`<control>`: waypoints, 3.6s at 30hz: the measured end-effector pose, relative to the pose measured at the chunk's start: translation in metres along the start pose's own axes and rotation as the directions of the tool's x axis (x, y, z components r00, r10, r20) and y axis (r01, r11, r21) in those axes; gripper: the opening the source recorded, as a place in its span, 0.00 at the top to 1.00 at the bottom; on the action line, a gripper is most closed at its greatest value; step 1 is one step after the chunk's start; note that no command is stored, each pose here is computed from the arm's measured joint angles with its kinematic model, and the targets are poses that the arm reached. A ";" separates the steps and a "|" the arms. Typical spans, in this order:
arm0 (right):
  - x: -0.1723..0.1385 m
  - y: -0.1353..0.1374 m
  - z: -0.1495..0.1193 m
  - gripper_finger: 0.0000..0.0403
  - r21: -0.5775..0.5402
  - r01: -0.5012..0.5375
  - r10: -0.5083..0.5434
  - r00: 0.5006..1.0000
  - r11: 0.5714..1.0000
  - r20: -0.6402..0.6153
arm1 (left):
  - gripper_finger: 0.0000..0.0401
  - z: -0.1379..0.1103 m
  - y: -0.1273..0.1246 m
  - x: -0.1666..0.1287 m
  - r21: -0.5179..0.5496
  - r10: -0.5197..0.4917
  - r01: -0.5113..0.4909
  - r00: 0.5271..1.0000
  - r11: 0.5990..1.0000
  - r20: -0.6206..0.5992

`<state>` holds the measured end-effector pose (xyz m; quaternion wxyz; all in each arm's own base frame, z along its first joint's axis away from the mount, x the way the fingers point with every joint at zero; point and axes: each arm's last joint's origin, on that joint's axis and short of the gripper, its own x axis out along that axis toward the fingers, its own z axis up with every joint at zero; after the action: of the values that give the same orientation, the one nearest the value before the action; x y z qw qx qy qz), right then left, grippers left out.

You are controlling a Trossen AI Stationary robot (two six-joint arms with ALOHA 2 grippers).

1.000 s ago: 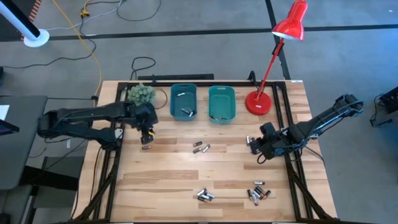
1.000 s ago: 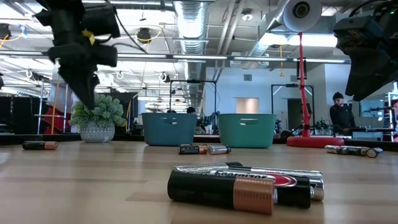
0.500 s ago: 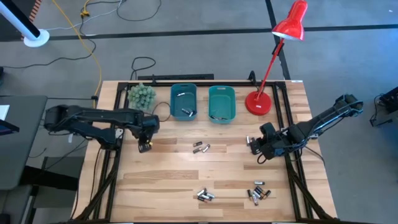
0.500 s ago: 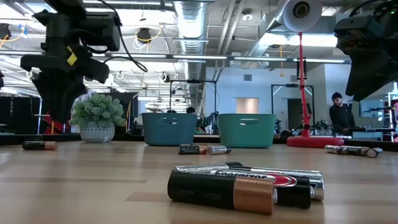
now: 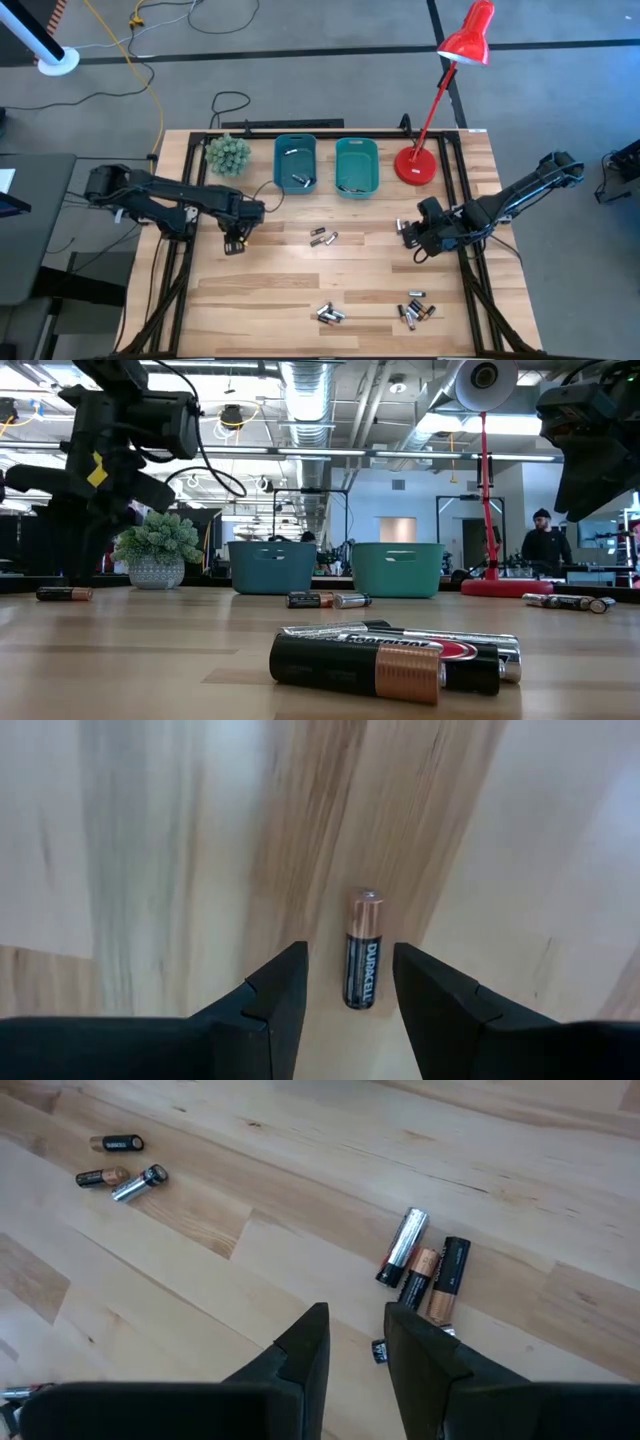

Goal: Sort batteries
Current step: Put the black battery into the green bin

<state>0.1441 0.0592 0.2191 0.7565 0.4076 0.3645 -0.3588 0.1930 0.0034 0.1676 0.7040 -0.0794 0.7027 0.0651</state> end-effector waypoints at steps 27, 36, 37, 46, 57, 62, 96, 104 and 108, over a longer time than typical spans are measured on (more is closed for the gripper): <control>0.000 0.000 0.000 0.71 -0.004 0.001 -0.001 1.000 1.000 0.000 | 0.91 0.031 -0.002 0.028 -0.011 0.027 -0.029 0.988 1.000 -0.151; 0.000 0.000 0.000 0.71 0.007 -0.001 0.001 1.000 1.000 0.000 | 0.91 0.091 0.012 -0.026 0.055 0.003 -0.015 0.978 0.998 0.207; 0.000 0.000 0.000 0.71 0.009 -0.002 0.002 1.000 1.000 0.000 | 0.91 0.098 0.016 -0.037 0.071 0.004 -0.022 0.968 0.997 0.250; 0.000 0.002 0.000 0.71 0.059 -0.016 0.016 1.000 0.998 0.000 | 0.91 0.160 0.059 -0.126 0.157 0.065 -0.227 0.738 0.961 0.671; 0.000 0.002 0.000 0.71 0.169 -0.020 0.020 1.000 0.985 0.000 | 0.91 0.272 0.131 -0.104 0.164 0.042 -0.201 0.744 0.966 0.667; 0.000 0.002 0.000 0.71 0.200 -0.018 0.019 1.000 0.980 0.001 | 0.91 0.307 0.143 -0.066 0.147 0.007 -0.117 0.804 0.982 0.595; -0.001 -0.013 0.000 0.71 0.248 0.130 -0.126 0.992 0.960 -0.030 | 0.53 0.302 0.133 -0.100 -0.084 0.019 0.029 0.853 0.996 0.522; 0.019 -0.030 -0.007 0.71 0.177 0.192 -0.191 0.981 0.965 -0.022 | 0.53 0.271 0.090 -0.165 -0.093 0.063 -0.012 0.821 0.996 0.567; 0.032 -0.033 -0.013 0.71 0.182 0.152 -0.146 0.988 0.971 -0.044 | 0.53 0.252 0.059 -0.191 -0.111 0.144 -0.097 0.785 0.989 0.602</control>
<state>0.1280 0.0492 0.1748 0.6806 0.4530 0.3708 -0.4406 0.4272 0.1164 0.3569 0.8834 -0.0352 0.4398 0.1578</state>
